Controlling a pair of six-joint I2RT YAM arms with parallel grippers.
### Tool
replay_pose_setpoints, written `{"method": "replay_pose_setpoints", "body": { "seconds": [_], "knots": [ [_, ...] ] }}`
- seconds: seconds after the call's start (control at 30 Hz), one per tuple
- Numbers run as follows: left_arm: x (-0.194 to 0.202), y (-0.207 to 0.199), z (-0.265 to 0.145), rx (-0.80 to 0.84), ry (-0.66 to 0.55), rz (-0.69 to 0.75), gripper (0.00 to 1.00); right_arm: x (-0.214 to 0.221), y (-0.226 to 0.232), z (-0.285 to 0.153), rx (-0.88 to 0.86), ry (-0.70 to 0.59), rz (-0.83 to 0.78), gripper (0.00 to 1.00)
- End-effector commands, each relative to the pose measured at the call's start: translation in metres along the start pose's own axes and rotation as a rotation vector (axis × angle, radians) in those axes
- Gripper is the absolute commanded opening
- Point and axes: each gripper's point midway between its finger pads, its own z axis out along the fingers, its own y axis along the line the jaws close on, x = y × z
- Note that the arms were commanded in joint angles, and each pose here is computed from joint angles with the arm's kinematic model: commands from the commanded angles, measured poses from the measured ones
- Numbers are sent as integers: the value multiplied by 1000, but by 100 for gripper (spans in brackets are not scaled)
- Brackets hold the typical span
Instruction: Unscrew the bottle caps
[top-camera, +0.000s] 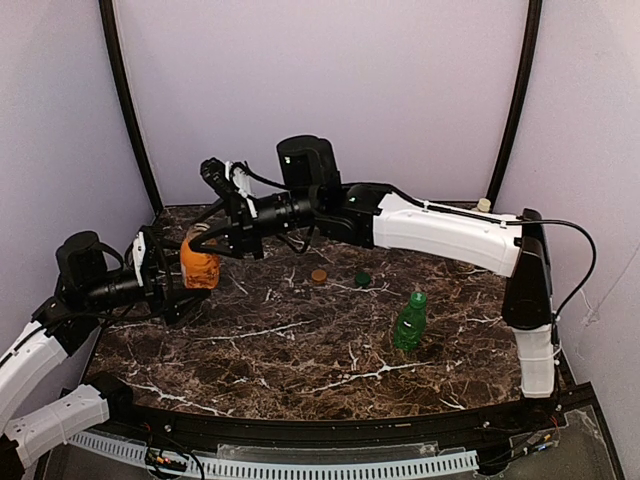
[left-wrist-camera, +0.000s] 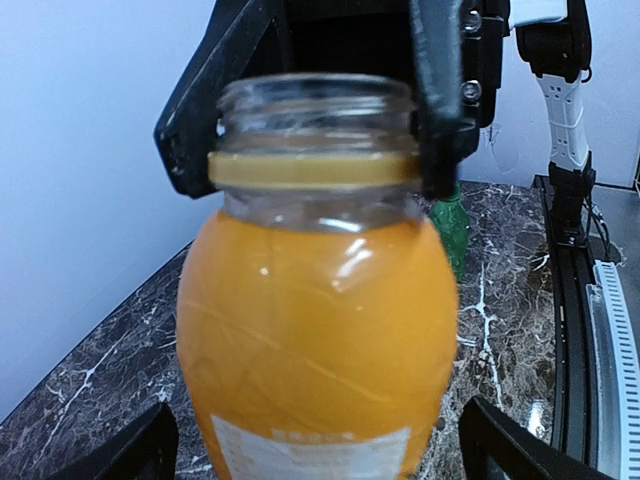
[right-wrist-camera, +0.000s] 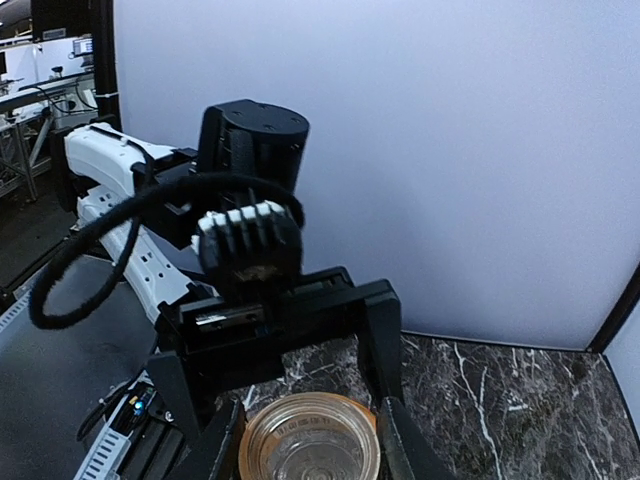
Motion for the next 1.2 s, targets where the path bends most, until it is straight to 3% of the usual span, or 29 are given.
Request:
{"method": "replay_pose_setpoints", "body": {
  "seconds": [0.0,0.1,0.3,0.5,0.6,0.87,1.17],
  "knots": [
    [3,14,-4,-96,14,11,99,-8,-43,-36,196,35,13,0],
    [12,25,-7,-175,42,-2,99,10,-85,-61,374,76,63,0],
    [37,50,-19,-331,69,-116,99,100,-187,-124,787,214,194,0],
    [92,82,-46,-578,125,-312,99,168,-253,-169,995,219,248,0],
    [112,82,-52,-603,149,-360,99,194,-272,-187,1060,236,258,0],
    [120,82,-57,-616,143,-368,99,249,-279,-202,1081,273,370,0],
    [120,83,-57,-617,139,-365,99,278,-265,-203,1075,301,434,0]
  ]
}}
